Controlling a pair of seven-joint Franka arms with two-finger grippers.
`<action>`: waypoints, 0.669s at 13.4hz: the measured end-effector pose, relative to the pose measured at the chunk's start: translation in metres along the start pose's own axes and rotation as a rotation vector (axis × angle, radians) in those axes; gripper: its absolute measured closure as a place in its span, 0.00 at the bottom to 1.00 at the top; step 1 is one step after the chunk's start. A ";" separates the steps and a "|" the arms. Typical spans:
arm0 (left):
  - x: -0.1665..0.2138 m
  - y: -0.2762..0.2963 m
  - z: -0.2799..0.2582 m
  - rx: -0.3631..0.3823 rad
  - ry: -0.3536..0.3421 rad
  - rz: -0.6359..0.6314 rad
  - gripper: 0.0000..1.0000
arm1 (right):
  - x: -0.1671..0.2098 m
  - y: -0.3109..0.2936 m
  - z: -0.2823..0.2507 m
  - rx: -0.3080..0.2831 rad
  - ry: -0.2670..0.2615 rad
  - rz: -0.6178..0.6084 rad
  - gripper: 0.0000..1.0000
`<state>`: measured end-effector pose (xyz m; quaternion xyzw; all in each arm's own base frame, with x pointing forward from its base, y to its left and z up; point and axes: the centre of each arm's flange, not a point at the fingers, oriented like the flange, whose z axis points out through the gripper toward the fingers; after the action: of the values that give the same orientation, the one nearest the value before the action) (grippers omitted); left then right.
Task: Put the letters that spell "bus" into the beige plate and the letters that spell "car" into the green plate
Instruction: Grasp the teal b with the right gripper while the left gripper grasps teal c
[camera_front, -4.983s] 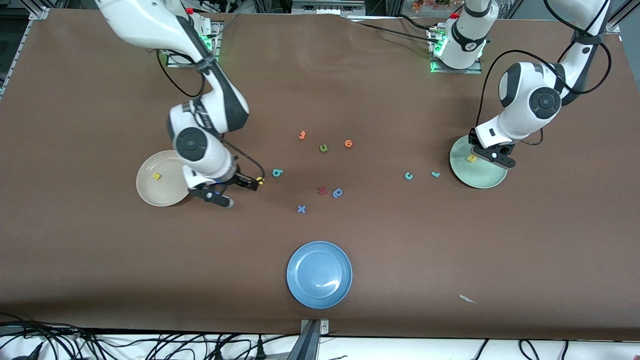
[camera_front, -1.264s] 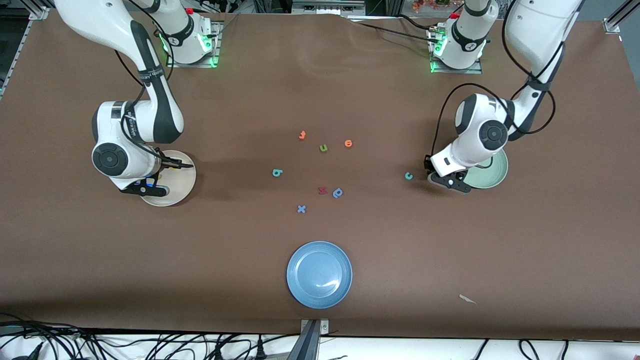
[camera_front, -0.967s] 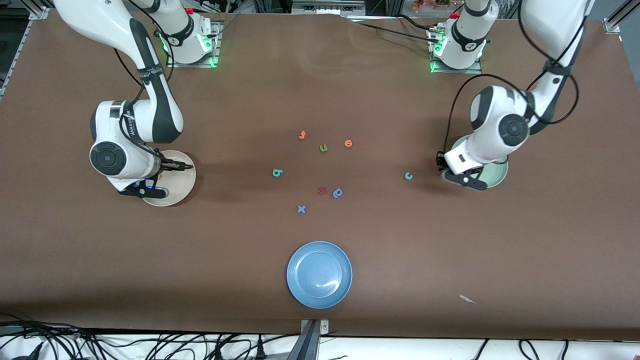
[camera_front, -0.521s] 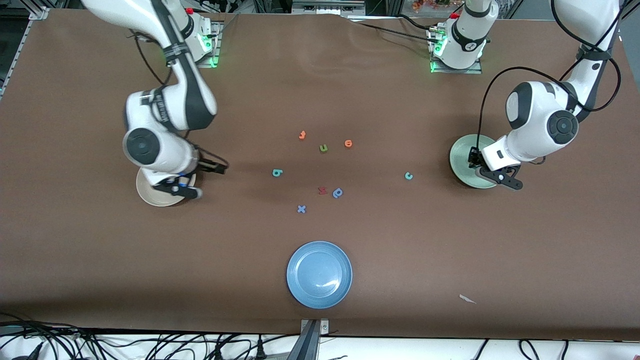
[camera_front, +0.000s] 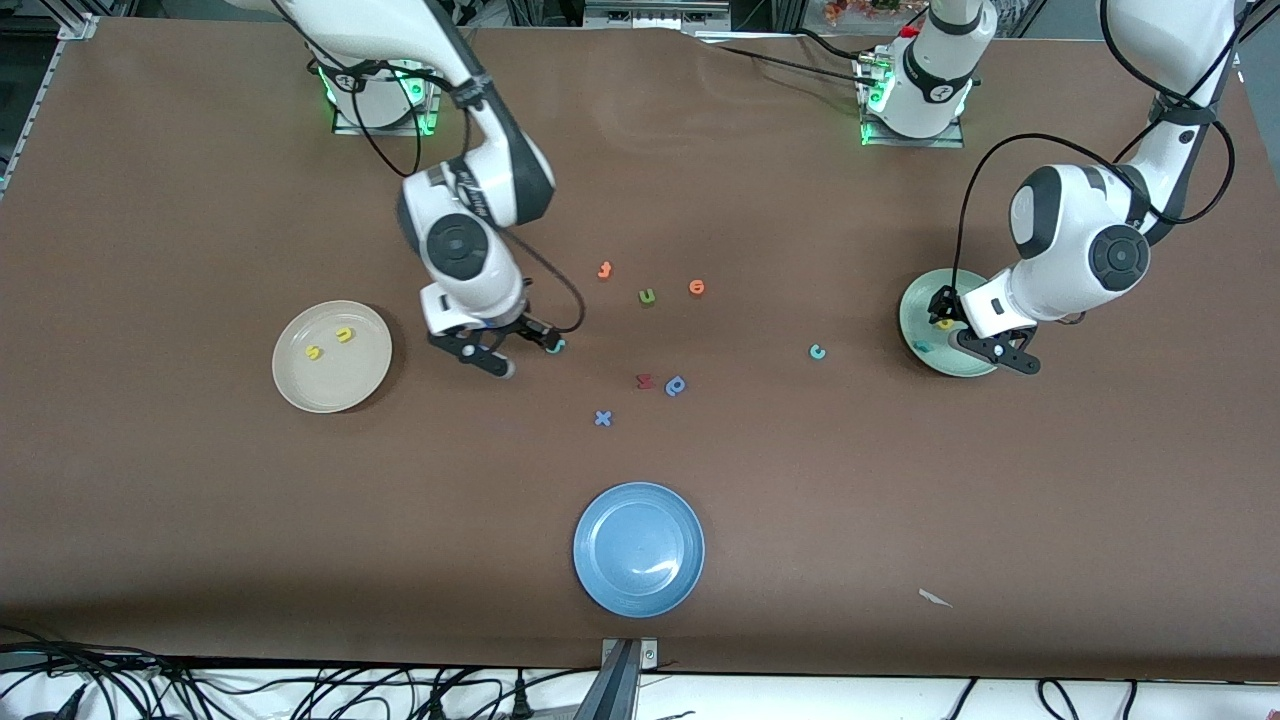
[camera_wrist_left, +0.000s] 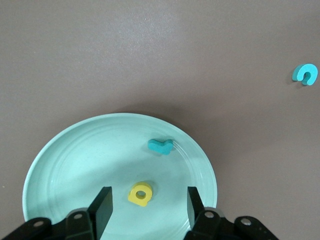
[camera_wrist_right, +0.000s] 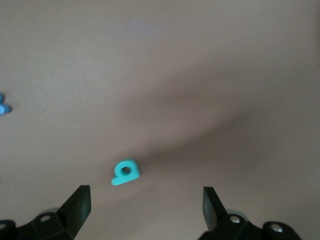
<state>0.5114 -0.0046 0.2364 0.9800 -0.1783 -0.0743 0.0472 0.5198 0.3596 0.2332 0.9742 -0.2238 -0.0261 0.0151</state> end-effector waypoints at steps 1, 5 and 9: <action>0.000 0.000 0.000 0.000 0.000 0.000 0.32 | -0.010 -0.007 0.013 0.004 0.014 -0.005 0.01; 0.012 0.033 0.002 -0.039 0.010 -0.083 0.32 | -0.016 -0.015 0.042 0.023 0.050 -0.018 0.03; 0.032 0.097 0.020 -0.084 0.033 -0.172 0.32 | -0.015 -0.015 0.051 0.029 0.062 -0.018 0.17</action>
<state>0.5050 -0.1076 0.2240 0.9899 -0.0895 -0.0696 0.0846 0.5105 0.3791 0.1825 0.9766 -0.2148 0.0071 0.0076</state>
